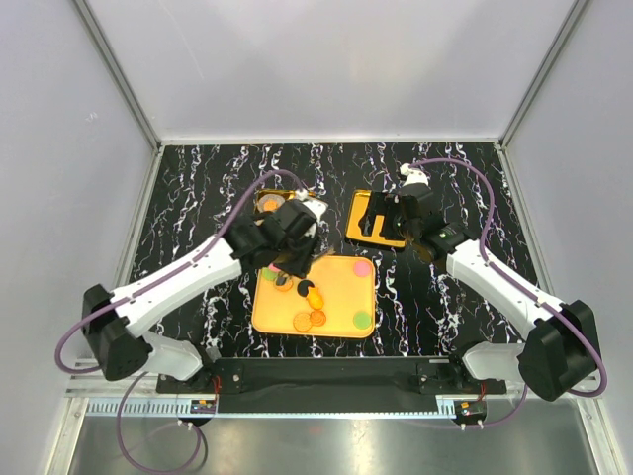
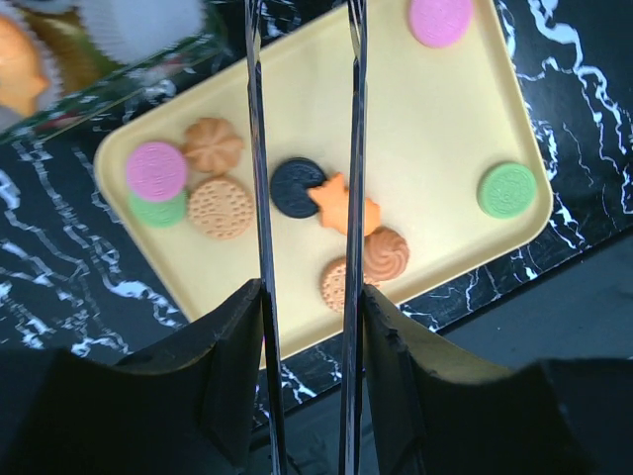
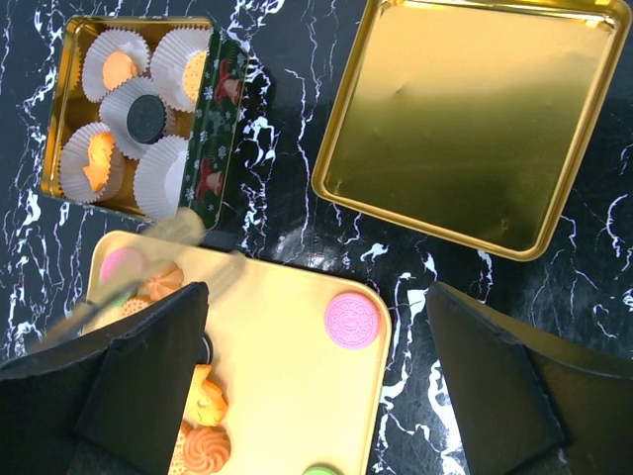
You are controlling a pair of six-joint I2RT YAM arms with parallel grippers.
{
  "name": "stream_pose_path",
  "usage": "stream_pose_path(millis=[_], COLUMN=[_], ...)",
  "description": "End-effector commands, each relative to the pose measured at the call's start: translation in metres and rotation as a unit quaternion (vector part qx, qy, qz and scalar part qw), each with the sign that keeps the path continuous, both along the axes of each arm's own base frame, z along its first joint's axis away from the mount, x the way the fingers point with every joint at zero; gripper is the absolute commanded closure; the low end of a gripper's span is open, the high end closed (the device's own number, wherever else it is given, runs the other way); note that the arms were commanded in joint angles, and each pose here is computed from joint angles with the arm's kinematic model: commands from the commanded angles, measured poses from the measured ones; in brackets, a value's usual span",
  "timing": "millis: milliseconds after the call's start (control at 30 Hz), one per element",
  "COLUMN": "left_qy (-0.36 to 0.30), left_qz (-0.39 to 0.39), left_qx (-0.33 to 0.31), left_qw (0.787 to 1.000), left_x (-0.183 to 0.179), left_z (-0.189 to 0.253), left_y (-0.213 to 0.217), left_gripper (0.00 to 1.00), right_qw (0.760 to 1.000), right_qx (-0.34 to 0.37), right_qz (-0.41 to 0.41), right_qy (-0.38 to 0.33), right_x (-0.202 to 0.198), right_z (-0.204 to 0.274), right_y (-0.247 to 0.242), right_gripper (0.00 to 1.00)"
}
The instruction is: Pack the cookies
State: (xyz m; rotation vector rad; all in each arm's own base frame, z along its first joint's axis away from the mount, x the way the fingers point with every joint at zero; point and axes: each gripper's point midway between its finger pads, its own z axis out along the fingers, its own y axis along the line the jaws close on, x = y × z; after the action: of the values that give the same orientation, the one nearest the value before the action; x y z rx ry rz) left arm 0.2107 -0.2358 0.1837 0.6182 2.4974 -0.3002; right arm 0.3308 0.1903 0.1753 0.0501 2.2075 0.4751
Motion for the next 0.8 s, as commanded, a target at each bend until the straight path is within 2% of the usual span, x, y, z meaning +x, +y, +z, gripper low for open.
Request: stream_pose_path(millis=[0,300,767], left_qy=[-0.005,0.022,0.028], left_qz=[-0.023,-0.063,-0.084], left_qx=[-0.039,-0.031,-0.029], left_qw=[0.999,0.997,0.996], left_x=[-0.001,-0.013,-0.021], left_z=[0.001,-0.027,-0.032], left_y=[-0.04,-0.077,-0.092], left_gripper=[0.55,0.55,0.55], right_qw=[0.999,0.999,0.999], right_qx=[0.004,0.001,0.0], right_qz=[-0.013,-0.016,-0.014], right_qy=[-0.044,-0.044,-0.045], right_x=[0.01,0.009,0.009], right_z=[0.031,0.032,0.032], right_y=[-0.003,-0.006,-0.005], right_gripper=[0.0,0.0,0.0])
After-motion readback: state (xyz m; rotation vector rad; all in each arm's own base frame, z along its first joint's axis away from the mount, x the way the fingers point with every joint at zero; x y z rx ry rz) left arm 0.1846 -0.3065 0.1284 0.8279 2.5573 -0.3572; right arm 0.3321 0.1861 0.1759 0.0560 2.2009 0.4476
